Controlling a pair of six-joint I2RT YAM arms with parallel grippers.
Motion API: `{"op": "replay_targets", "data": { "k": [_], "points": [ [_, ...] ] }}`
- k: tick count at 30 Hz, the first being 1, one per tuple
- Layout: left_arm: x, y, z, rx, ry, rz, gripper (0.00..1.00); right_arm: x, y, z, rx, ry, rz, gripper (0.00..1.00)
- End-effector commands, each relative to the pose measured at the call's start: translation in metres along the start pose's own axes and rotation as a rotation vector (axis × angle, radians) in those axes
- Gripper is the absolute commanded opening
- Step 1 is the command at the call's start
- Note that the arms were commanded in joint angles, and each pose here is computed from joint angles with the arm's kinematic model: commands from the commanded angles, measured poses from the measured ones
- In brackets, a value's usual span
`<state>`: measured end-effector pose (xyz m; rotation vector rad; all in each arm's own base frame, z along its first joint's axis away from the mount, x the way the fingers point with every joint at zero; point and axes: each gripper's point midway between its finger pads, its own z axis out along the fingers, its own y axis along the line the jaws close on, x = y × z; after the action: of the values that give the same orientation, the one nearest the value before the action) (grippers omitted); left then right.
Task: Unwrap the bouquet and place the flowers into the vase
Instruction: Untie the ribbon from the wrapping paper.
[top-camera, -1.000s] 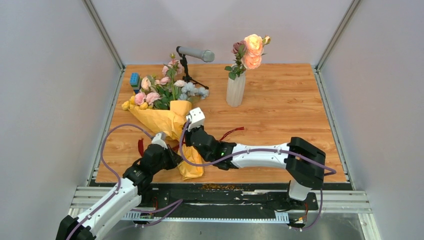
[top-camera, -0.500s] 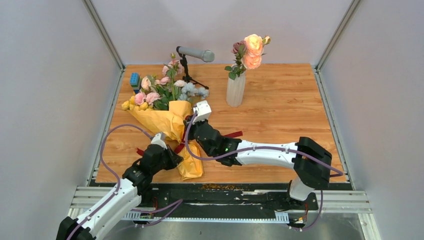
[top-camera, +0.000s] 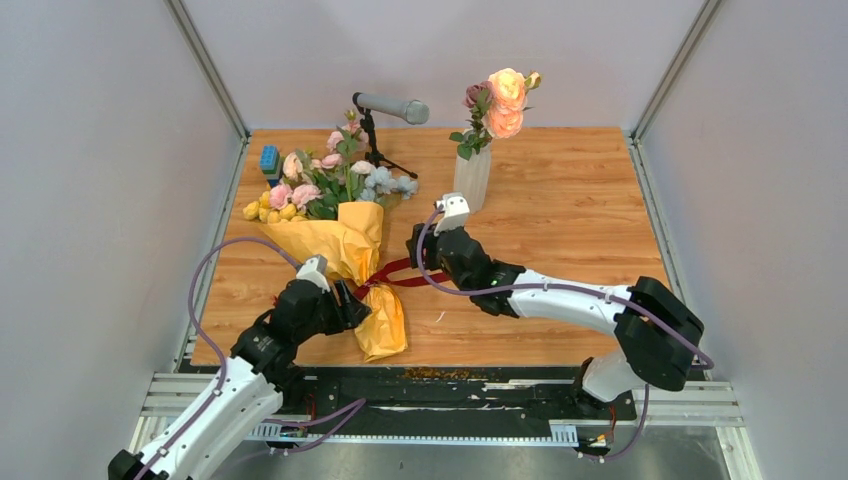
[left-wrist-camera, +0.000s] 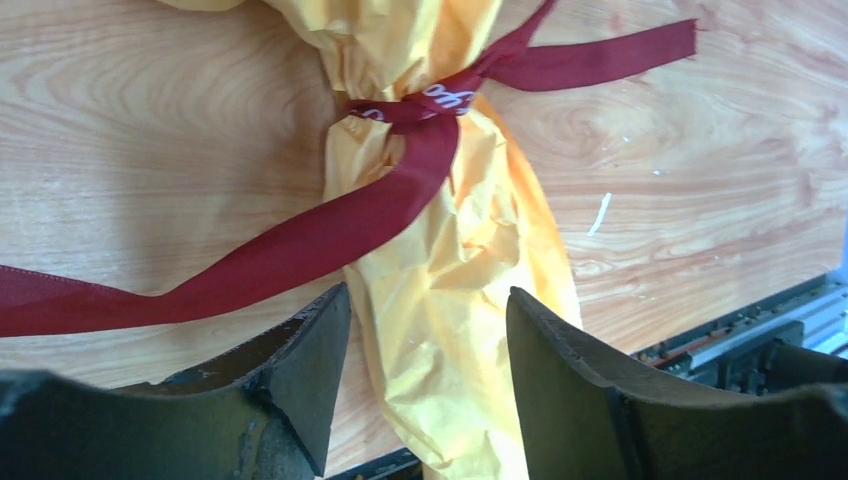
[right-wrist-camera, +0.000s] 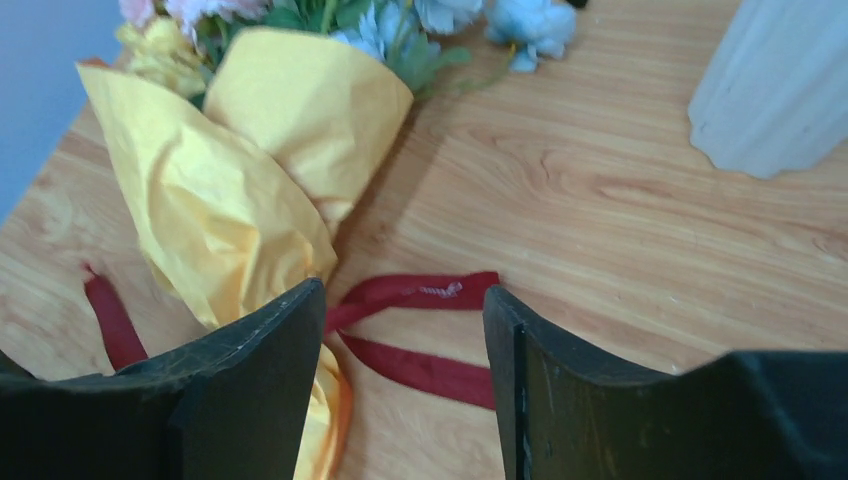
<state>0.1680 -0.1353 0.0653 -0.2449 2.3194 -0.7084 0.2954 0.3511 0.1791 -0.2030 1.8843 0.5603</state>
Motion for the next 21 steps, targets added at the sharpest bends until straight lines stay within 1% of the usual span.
{"op": "replay_targets", "data": {
  "k": [1,3,5,8,12,16,21],
  "points": [
    [-0.008,-0.018,-0.013,0.055,0.012,0.020,0.67,0.002,0.019,-0.018,-0.181,0.028,-0.063,0.60],
    [-0.016,-0.023,-0.017,0.056,-0.007,0.035,0.68,0.006,0.034,-0.023,-0.281,0.054,-0.105,0.60],
    [-0.026,-0.024,-0.020,0.040,-0.036,0.064,0.68,0.015,0.052,-0.028,-0.388,0.089,-0.143,0.57],
    [-0.038,-0.019,-0.020,-0.014,-0.067,0.103,0.67,0.027,0.075,-0.027,-0.471,0.120,-0.199,0.53],
    [-0.049,-0.004,-0.010,-0.094,-0.114,0.134,0.61,0.050,0.100,-0.015,-0.503,0.171,-0.268,0.47],
    [-0.053,-0.001,-0.002,-0.108,-0.133,0.132,0.55,0.059,0.117,-0.001,-0.514,0.195,-0.289,0.47],
    [-0.056,-0.002,0.004,-0.098,-0.150,0.128,0.53,0.075,0.120,0.012,-0.488,0.236,-0.325,0.47]
  ]
}}
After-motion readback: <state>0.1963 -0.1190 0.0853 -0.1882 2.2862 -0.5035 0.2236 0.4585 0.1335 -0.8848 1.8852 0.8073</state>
